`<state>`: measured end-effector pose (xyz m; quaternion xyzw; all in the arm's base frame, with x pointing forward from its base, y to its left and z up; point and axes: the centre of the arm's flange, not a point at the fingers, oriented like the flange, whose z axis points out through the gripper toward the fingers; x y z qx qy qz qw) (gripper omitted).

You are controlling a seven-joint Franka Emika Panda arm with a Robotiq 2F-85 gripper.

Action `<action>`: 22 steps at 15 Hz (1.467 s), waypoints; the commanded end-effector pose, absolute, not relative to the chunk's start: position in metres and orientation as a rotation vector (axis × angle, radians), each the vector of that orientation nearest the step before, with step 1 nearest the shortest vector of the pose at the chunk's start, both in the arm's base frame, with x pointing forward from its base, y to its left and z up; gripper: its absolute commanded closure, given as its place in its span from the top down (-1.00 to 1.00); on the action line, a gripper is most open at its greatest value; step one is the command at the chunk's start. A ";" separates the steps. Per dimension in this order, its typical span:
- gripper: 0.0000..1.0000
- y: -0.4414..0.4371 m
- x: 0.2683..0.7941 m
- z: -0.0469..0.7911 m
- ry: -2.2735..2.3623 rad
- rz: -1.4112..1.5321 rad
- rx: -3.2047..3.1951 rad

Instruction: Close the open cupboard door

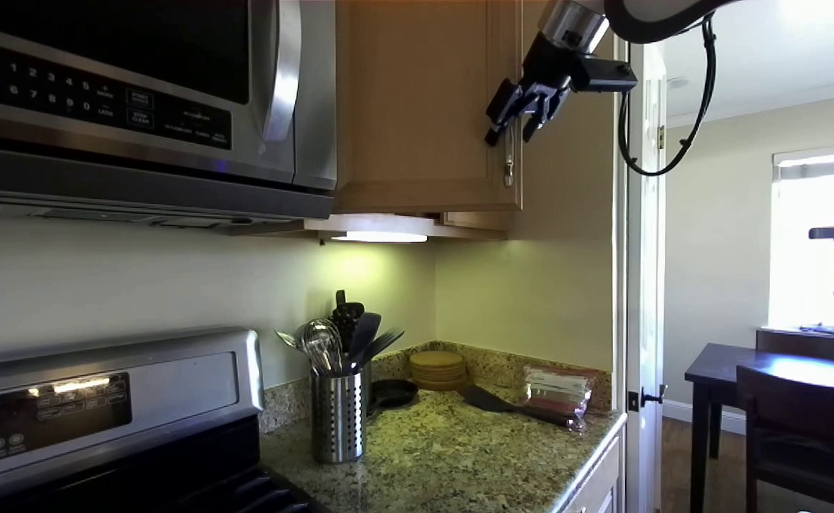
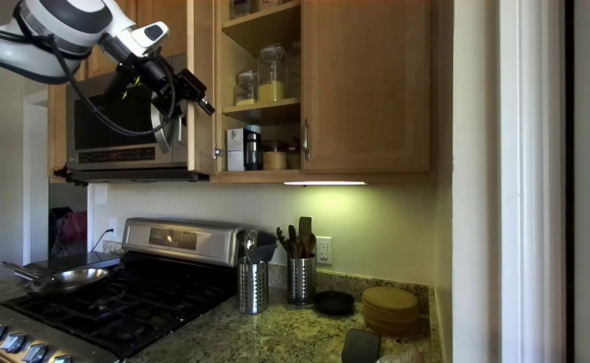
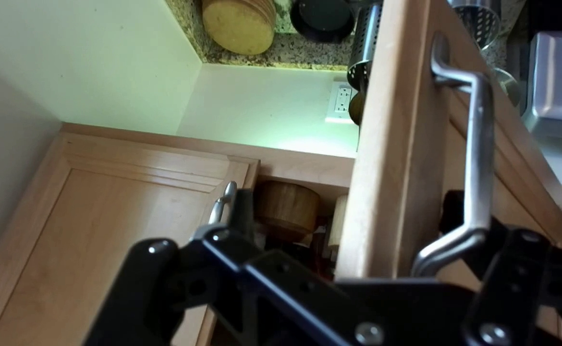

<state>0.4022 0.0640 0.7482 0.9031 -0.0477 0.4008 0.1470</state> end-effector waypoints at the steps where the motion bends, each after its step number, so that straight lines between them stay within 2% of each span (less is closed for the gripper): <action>1: 1.00 0.074 0.391 0.723 -0.125 0.954 2.683; 8: 1.00 0.103 0.378 0.694 -0.042 0.753 2.820; 13: 1.00 0.146 0.292 0.765 0.081 0.606 2.975; 17: 1.00 0.163 0.253 0.802 0.173 0.704 3.059; 18: 1.00 0.163 0.302 0.767 0.210 0.758 3.081; 22: 1.00 0.190 0.351 0.767 0.333 0.964 3.070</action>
